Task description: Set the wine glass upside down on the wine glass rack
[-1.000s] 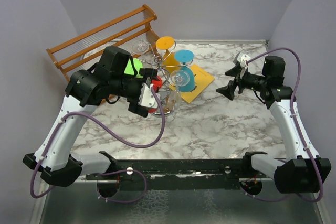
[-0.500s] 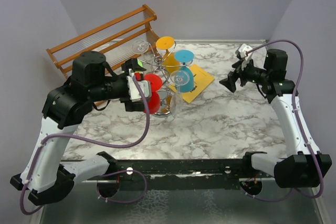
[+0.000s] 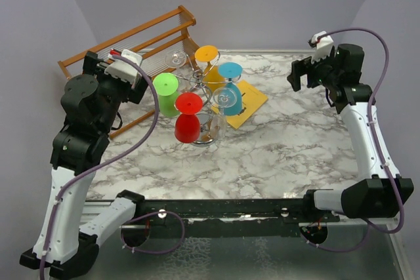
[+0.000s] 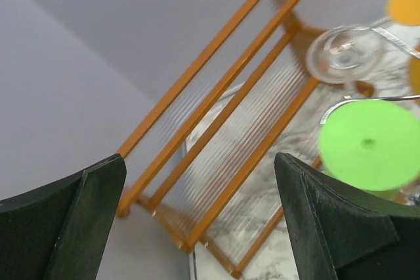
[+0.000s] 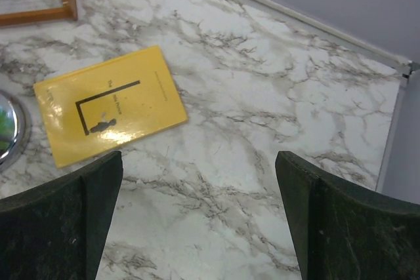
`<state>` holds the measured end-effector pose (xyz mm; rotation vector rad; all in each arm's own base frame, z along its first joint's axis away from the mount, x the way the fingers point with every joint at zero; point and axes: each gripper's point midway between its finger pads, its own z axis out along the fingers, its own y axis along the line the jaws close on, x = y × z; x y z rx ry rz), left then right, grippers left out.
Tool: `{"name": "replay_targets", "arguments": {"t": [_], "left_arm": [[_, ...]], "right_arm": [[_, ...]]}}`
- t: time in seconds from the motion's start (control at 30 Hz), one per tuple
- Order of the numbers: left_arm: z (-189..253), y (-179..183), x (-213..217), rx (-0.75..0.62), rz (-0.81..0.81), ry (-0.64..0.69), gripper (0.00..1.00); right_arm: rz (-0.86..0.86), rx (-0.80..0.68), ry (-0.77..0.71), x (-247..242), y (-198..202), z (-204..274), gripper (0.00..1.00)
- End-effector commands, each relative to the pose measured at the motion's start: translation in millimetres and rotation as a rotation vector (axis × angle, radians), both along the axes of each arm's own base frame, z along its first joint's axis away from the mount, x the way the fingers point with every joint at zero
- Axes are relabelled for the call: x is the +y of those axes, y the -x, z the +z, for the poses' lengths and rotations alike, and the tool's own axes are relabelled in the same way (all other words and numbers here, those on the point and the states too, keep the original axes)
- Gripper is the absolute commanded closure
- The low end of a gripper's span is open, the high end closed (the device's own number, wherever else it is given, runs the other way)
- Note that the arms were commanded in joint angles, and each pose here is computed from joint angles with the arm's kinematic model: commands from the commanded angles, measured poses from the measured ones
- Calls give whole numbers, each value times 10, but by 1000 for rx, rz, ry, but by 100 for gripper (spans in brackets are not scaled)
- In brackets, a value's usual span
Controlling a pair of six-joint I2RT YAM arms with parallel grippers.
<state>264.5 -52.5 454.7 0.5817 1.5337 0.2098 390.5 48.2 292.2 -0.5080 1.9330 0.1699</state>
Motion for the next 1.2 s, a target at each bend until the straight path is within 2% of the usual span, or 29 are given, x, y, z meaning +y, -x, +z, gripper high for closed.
{"name": "replay_targets", "arguments": {"t": [0.0, 0.17, 0.33, 0.57, 0.9, 1.17], "left_arm": [[226, -14, 677, -163, 373, 232, 1], [6, 31, 763, -178, 394, 381, 1], [-244, 30, 793, -154, 402, 425, 1], [-399, 32, 903, -112, 447, 386, 1], [-589, 49, 884, -54, 435, 361, 1], [-613, 107, 970, -55, 493, 387, 1]], "right_arm": [[-156, -84, 9, -227, -88, 389, 0], [-136, -189, -9, -185, 60, 621, 0], [-124, -242, -21, -159, 245, 770, 0], [-191, -339, 33, -315, 453, 1007, 0], [-218, -343, -5, -326, 599, 1051, 0], [-218, -385, 68, -390, 812, 1068, 0]]}}
